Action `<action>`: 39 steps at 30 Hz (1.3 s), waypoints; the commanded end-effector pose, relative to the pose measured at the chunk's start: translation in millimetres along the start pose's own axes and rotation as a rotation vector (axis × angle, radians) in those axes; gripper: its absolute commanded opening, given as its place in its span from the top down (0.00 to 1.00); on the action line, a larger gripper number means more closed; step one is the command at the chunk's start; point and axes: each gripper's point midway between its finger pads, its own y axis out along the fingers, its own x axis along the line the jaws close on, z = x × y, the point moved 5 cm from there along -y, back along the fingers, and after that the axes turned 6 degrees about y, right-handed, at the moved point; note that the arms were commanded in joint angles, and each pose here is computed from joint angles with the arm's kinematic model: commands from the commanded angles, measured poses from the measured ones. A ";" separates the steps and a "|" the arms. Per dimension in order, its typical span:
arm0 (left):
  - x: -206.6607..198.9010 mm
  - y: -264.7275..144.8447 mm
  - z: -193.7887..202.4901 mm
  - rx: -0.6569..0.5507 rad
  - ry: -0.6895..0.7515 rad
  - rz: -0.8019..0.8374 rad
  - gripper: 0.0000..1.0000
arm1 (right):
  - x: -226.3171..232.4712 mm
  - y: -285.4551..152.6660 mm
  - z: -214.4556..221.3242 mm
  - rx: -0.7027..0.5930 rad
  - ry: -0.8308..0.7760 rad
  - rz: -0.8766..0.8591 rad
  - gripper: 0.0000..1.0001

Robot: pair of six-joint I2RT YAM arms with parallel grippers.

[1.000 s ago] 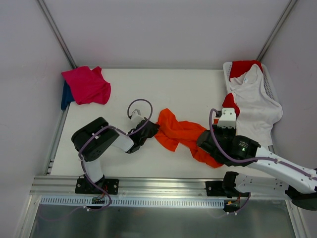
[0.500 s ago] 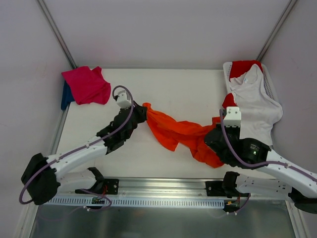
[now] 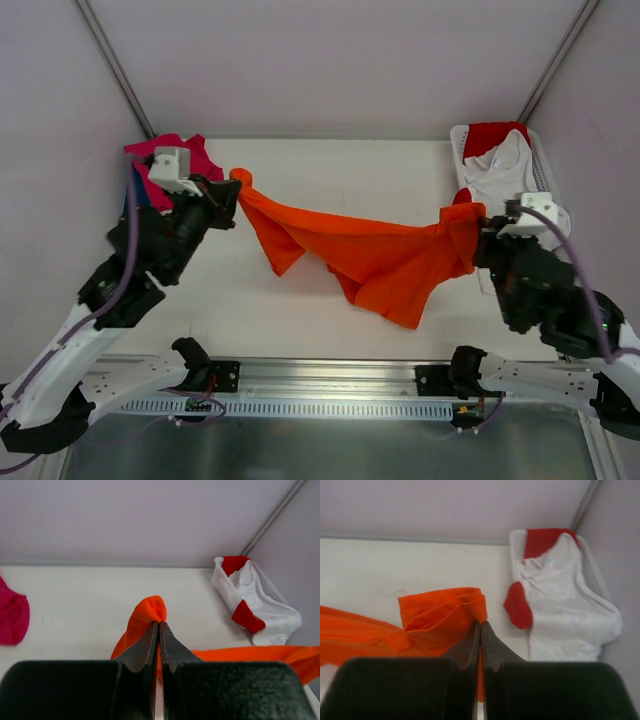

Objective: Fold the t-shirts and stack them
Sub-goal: Flatten the tshirt out

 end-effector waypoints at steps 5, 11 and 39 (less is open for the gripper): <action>3.2 -124.7 -120.0 -0.307 0.122 0.378 1.00 | -14.0 -62.5 -102.6 -0.221 0.170 -0.626 0.99; 8.1 -191.6 -160.4 -0.440 0.087 0.536 1.00 | 24.0 -113.2 -120.8 -0.100 0.078 -1.109 1.00; 26.3 -14.8 -16.2 -0.145 -0.001 -0.112 1.00 | 77.8 0.1 -69.8 -0.033 -0.107 -0.406 1.00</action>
